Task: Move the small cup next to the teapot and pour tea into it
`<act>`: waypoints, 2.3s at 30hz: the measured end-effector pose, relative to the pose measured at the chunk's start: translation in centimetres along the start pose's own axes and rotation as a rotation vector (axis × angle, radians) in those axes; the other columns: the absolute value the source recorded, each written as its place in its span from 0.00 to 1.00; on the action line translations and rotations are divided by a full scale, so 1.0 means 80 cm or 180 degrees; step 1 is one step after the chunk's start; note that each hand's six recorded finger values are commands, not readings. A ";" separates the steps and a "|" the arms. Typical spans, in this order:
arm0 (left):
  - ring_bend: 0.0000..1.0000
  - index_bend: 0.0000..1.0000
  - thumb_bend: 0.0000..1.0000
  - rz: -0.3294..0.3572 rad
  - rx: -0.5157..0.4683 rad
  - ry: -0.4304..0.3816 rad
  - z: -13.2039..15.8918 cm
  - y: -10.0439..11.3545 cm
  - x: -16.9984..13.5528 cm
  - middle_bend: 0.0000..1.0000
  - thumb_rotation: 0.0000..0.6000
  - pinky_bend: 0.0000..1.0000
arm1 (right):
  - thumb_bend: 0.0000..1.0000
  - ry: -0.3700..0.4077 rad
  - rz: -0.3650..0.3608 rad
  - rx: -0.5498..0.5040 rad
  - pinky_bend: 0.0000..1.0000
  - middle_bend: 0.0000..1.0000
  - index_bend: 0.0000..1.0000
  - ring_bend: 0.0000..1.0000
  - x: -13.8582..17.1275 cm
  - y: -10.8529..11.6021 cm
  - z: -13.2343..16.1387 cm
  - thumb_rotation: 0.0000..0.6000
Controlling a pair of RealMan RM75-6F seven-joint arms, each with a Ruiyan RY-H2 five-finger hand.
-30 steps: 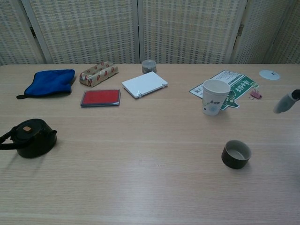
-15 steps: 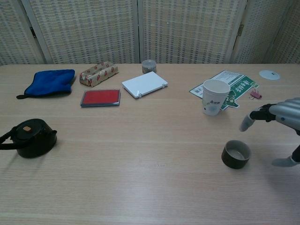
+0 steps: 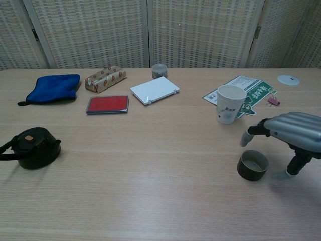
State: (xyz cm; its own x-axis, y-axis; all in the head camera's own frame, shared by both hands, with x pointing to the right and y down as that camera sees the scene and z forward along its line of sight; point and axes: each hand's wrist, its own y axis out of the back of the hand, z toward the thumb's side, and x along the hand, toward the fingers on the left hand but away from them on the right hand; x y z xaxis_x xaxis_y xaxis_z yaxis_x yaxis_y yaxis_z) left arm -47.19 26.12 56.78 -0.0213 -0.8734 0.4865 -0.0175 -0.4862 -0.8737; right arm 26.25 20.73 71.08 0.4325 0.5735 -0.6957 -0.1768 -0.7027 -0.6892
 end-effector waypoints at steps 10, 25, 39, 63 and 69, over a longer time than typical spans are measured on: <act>0.23 0.29 0.28 0.0007 0.0012 0.0025 -0.004 0.001 -0.002 0.26 1.00 0.13 | 0.12 -0.0003 0.0050 0.0016 0.28 0.28 0.35 0.21 -0.019 -0.007 0.006 1.00; 0.24 0.29 0.28 0.0005 0.0007 0.0035 -0.006 0.000 -0.003 0.26 1.00 0.13 | 0.20 0.0060 -0.0024 0.0002 0.30 0.34 0.50 0.26 -0.032 0.006 0.021 1.00; 0.24 0.29 0.28 0.0047 0.0025 0.0058 -0.009 0.008 -0.008 0.26 1.00 0.13 | 0.20 0.0524 -0.0153 0.0023 0.31 0.34 0.52 0.27 -0.095 0.076 0.097 1.00; 0.24 0.29 0.28 0.0011 0.0091 0.0119 -0.015 0.008 -0.014 0.26 1.00 0.13 | 0.20 0.0911 -0.0002 0.0422 0.31 0.33 0.52 0.28 -0.215 0.105 0.254 1.00; 0.24 0.29 0.28 0.0011 0.0091 0.0153 -0.019 0.008 -0.018 0.26 1.00 0.13 | 0.20 0.0902 0.0046 0.0483 0.31 0.31 0.52 0.26 -0.229 0.098 0.274 1.00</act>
State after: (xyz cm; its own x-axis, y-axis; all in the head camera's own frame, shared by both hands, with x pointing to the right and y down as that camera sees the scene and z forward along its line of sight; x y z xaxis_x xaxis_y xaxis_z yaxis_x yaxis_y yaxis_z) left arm -48.67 27.09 55.55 -0.0694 -0.8731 0.4826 0.0110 -0.4844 -0.8748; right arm -2.46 13.94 73.94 0.6543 0.4089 -0.6361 -0.3053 -0.6268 -0.7169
